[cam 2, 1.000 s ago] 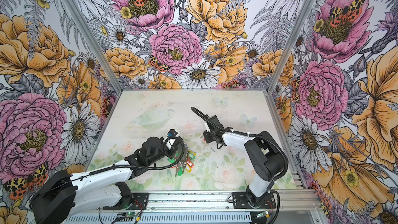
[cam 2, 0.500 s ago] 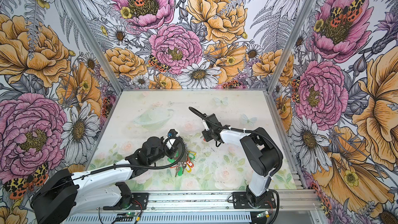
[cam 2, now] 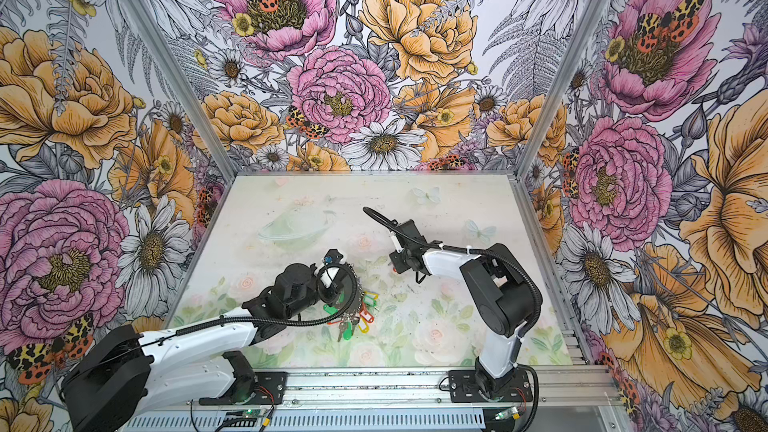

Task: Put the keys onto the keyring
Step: 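Close the right gripper on the red-tagged key's ring and lift it, then carry the red-tagged key toward the left gripper's split ring with the right gripper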

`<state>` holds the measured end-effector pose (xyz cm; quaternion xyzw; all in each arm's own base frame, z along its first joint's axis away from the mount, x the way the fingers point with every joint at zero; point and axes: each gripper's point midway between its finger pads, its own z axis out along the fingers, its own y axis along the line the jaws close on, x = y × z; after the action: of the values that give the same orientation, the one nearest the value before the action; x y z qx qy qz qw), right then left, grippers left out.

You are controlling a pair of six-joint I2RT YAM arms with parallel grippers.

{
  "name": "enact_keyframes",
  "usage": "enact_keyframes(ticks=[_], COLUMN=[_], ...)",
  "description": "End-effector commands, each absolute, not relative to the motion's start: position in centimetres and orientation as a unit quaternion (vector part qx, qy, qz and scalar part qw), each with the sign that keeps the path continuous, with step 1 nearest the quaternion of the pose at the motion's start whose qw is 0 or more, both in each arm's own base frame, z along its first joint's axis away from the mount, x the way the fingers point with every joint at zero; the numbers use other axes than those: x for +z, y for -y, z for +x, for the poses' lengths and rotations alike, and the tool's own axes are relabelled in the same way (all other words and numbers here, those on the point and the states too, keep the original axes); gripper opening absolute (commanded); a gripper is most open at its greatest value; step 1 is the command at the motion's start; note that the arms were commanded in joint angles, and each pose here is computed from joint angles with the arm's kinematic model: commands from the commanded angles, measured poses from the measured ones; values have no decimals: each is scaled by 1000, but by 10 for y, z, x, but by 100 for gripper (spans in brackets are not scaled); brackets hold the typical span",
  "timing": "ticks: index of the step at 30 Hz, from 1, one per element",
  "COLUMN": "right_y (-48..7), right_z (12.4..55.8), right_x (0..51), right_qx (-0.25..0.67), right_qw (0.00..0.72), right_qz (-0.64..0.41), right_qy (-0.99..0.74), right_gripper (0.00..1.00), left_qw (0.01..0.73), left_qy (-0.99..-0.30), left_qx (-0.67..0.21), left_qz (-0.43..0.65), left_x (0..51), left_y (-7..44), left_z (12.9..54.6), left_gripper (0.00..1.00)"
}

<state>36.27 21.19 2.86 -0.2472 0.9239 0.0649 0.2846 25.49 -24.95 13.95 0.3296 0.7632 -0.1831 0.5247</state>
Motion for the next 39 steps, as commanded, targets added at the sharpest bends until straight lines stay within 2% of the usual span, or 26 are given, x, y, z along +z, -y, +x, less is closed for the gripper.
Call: enact_keyframes(ticks=[1,11,21,33,39], right_y=[-208,-219,-255,-272,-277], right_z=[367,326,263,221,212], right_x=[55,108,159,186,189], right_qx=[65,134,217,266,264], right_qw=[316,377,481,528,537], right_qz=[-241,-265,-361,-418,-437], right_qy=[-915,-877,-769,-690,-671], right_gripper=[0,0,0,0,0], left_qw=[542,546,526,534,522], left_qy=[-745,-705,-678,-651,-645], left_qx=[-207,-269,-320,-347,-367], left_qz=[330,365,401,413,421], left_x=[154,170,175,192,194], left_y=[254,262,274,275,279], left_z=[255,232,212,199,192], left_gripper=[0,0,0,0,0])
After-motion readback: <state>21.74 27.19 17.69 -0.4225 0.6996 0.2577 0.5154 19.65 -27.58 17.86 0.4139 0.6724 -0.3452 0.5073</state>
